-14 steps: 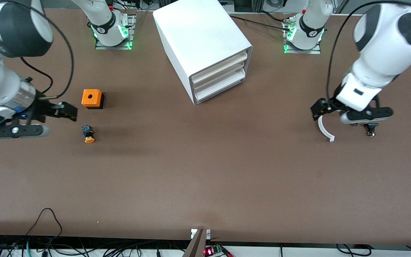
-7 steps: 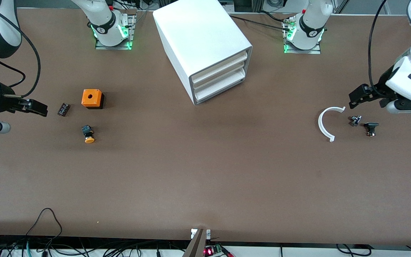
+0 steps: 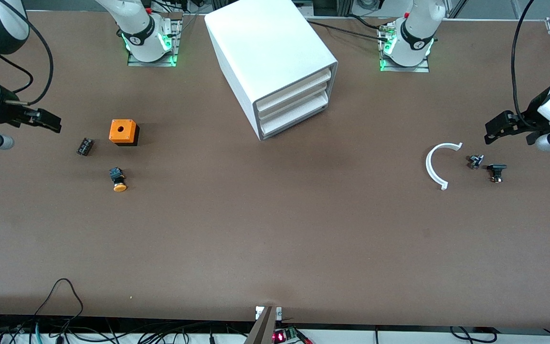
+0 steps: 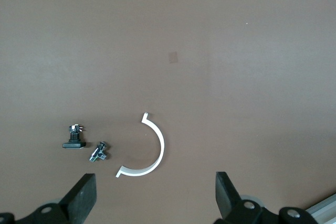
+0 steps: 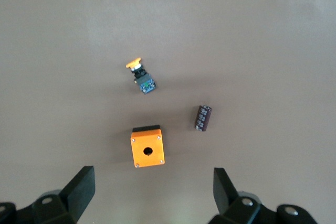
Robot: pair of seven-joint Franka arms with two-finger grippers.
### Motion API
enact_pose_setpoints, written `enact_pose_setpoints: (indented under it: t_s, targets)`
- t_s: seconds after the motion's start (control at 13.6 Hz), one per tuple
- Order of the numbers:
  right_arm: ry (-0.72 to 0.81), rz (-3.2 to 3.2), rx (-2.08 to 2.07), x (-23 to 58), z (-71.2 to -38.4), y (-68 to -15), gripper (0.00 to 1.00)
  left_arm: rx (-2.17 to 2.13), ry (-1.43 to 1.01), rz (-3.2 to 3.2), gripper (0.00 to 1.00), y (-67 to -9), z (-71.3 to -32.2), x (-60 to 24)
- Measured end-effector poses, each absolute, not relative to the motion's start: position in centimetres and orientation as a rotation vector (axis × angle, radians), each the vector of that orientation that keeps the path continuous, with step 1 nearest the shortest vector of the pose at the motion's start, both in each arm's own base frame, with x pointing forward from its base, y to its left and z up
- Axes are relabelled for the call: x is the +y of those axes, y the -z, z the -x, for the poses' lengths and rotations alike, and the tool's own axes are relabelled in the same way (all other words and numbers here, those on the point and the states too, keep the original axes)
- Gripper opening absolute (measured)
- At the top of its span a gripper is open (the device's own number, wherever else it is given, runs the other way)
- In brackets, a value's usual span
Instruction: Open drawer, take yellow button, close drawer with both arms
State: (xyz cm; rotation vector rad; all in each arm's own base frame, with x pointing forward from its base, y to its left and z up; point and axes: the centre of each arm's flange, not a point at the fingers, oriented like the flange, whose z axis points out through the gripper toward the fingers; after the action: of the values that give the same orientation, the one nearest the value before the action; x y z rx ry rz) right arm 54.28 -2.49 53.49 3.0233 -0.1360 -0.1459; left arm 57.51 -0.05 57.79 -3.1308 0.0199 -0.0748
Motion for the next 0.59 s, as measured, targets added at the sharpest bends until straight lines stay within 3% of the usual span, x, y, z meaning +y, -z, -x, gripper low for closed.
enact_pose_setpoints:
  t_s: [0.22,0.59]
  targets:
    - [0.129,-3.045,-0.104,-2.3,-52.5,-53.8,1.00,0.035,0.085,3.134,1.00,-58.1,-57.6,-0.7]
    - [0.098,-3.091,-0.073,-3.2,-52.8,-53.7,1.00,-0.003,0.078,3.138,1.00,-58.3,-57.7,0.6]
